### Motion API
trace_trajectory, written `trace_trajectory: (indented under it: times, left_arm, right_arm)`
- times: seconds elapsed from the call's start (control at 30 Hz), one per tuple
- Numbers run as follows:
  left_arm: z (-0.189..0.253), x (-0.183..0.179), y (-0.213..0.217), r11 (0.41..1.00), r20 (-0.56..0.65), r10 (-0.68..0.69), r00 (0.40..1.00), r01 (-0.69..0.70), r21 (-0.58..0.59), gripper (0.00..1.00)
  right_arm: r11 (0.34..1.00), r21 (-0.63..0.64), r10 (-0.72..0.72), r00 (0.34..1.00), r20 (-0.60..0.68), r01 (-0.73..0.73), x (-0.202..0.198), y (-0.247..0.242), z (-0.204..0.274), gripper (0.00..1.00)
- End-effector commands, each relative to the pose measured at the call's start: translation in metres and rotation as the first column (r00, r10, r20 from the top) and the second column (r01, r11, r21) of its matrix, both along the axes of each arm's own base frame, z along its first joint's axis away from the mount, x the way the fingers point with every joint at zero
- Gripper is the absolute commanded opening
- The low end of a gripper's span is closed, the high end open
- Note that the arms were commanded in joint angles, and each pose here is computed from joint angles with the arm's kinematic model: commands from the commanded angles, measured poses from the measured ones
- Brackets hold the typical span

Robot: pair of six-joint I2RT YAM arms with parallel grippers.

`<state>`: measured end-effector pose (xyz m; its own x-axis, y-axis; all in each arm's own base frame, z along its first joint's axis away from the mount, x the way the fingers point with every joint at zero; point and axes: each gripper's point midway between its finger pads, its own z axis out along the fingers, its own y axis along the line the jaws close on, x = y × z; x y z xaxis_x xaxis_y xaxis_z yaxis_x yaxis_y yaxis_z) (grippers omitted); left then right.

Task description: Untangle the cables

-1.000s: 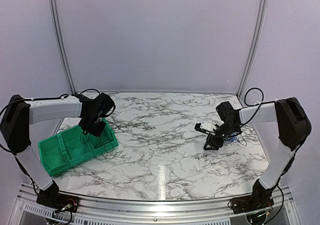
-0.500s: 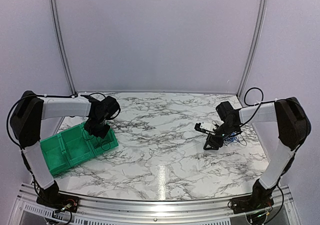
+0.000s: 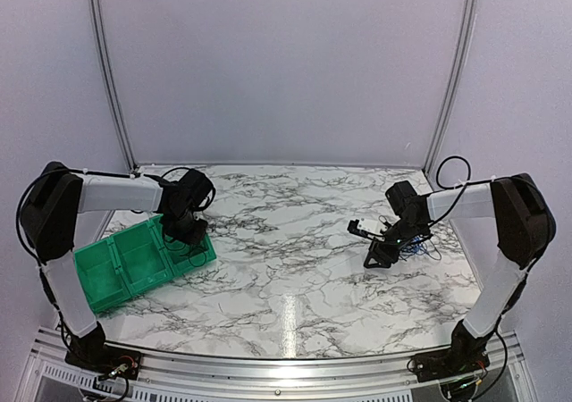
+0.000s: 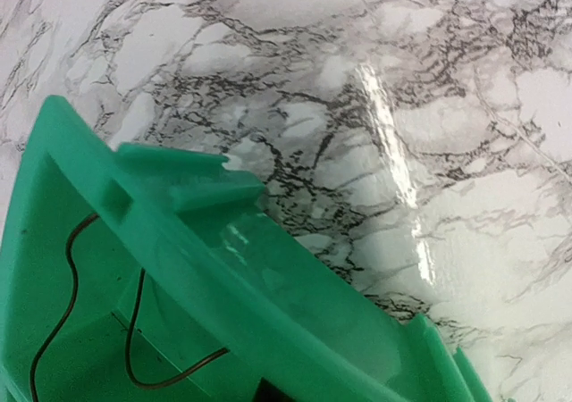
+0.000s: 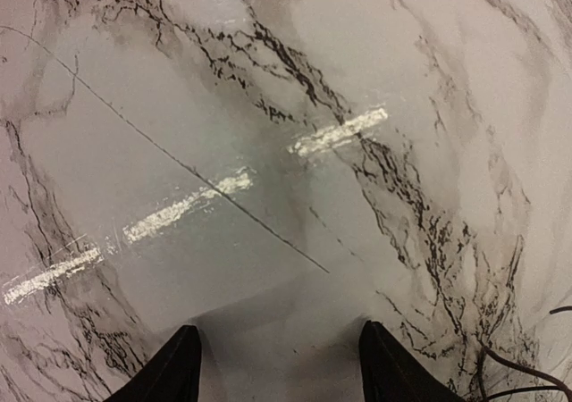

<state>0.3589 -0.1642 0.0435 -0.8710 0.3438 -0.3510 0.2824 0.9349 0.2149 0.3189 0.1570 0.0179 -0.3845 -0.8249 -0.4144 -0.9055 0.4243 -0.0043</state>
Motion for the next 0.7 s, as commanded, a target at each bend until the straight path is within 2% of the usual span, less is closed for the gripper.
trace_trajectory:
  times: [0.0, 0.17, 0.27, 0.37, 0.43, 0.67]
  left_arm:
    - [0.016, 0.006, 0.005, 0.997, 0.061, 0.043, 0.997, -0.038, -0.070, 0.00]
    - [0.057, 0.002, 0.017, 0.994, 0.163, 0.072, 0.984, -0.058, -0.089, 0.01]
    - [0.091, 0.002, 0.013, 0.992, 0.247, 0.025, 0.969, 0.008, -0.130, 0.16]
    - [0.105, -0.004, 0.009, 0.984, 0.271, 0.017, 0.962, 0.032, -0.176, 0.34]
    - [0.110, -0.012, 0.007, 0.975, 0.273, 0.039, 0.961, 0.024, -0.223, 0.42]
    - [0.104, -0.048, 0.002, 0.973, 0.276, 0.023, 0.961, 0.041, -0.225, 0.49]
  right_arm:
    - [0.989, -0.150, -0.016, 0.992, -0.126, -0.003, -0.030, -0.024, -0.038, 0.60]
    - [0.992, -0.129, -0.013, 0.995, -0.102, 0.000, -0.026, -0.021, -0.031, 0.60]
    - [0.993, -0.118, -0.009, 0.995, -0.101, -0.003, -0.025, -0.019, -0.030, 0.60]
    - [0.992, -0.122, -0.008, 0.994, -0.111, -0.006, -0.027, -0.019, -0.032, 0.60]
    - [0.992, -0.124, -0.010, 0.993, -0.115, -0.004, -0.027, -0.019, -0.034, 0.60]
    - [0.995, -0.095, -0.009, 0.995, -0.100, 0.000, -0.023, -0.014, -0.028, 0.59]
